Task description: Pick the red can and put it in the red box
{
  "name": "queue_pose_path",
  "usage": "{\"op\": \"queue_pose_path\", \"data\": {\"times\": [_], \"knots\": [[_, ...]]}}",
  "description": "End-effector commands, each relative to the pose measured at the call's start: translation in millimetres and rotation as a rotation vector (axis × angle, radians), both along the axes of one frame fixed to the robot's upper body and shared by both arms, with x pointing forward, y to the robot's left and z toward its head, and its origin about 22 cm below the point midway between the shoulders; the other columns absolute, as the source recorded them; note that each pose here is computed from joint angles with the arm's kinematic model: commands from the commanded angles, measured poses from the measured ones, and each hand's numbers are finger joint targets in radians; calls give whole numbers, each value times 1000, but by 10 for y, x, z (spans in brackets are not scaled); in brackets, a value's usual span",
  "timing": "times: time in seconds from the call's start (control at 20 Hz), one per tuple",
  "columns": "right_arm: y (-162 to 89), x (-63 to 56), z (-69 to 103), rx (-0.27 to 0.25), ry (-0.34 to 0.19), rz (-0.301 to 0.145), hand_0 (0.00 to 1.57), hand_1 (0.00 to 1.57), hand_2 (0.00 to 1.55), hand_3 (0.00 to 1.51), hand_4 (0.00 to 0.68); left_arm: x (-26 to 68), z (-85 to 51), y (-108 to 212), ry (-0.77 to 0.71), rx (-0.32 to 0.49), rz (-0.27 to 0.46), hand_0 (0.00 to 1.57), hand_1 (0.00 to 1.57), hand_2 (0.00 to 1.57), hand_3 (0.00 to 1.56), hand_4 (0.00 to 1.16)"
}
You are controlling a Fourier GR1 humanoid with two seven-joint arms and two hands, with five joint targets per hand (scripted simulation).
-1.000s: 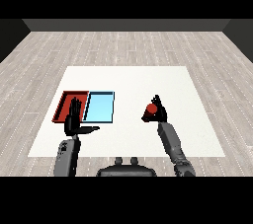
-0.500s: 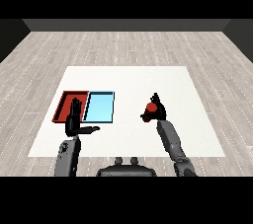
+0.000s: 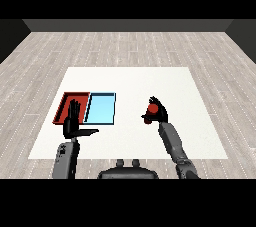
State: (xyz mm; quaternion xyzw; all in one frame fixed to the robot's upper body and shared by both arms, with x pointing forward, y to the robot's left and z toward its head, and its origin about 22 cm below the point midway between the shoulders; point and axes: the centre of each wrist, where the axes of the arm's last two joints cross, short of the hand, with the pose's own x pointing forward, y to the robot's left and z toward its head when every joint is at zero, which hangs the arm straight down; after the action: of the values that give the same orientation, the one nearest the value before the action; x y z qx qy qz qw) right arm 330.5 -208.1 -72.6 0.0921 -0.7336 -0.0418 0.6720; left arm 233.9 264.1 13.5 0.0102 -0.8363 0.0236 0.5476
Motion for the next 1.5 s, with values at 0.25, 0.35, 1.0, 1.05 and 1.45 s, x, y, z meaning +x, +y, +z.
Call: {"op": "queue_pose_path", "data": {"times": [0.25, 0.35, 1.0, 1.05, 1.45], "knots": [[-62, 78, 89, -121, 2, -36, 1494, 1494, 1464, 1437, 667, 152, -18, -151, -10, 27, 10, 0, 0, 0, 0, 0], [-87, 70, 91, -135, -16, -24, 1476, 1476, 1457, 1431, 664, -46, -132, -35, 2, 26, 0, 0, 0, 0, 0, 0], [143, -107, 560, -133, -168, -21, 1435, 1435, 1440, 1405, 654, 70, -2, -303, 41, 56, -43, 0, 0, 0, 0, 0], [114, 23, 461, -127, -186, -18, 1435, 1435, 1435, 1406, 649, 126, -47, -179, 25, 71, -51, 0, 0, 0, 0, 0], [317, -84, 818, -100, -212, -37, 1422, 1422, 1438, 1417, 650, 315, -52, -817, 62, 52, -189, 0, 0, 0, 0, 0]]}}
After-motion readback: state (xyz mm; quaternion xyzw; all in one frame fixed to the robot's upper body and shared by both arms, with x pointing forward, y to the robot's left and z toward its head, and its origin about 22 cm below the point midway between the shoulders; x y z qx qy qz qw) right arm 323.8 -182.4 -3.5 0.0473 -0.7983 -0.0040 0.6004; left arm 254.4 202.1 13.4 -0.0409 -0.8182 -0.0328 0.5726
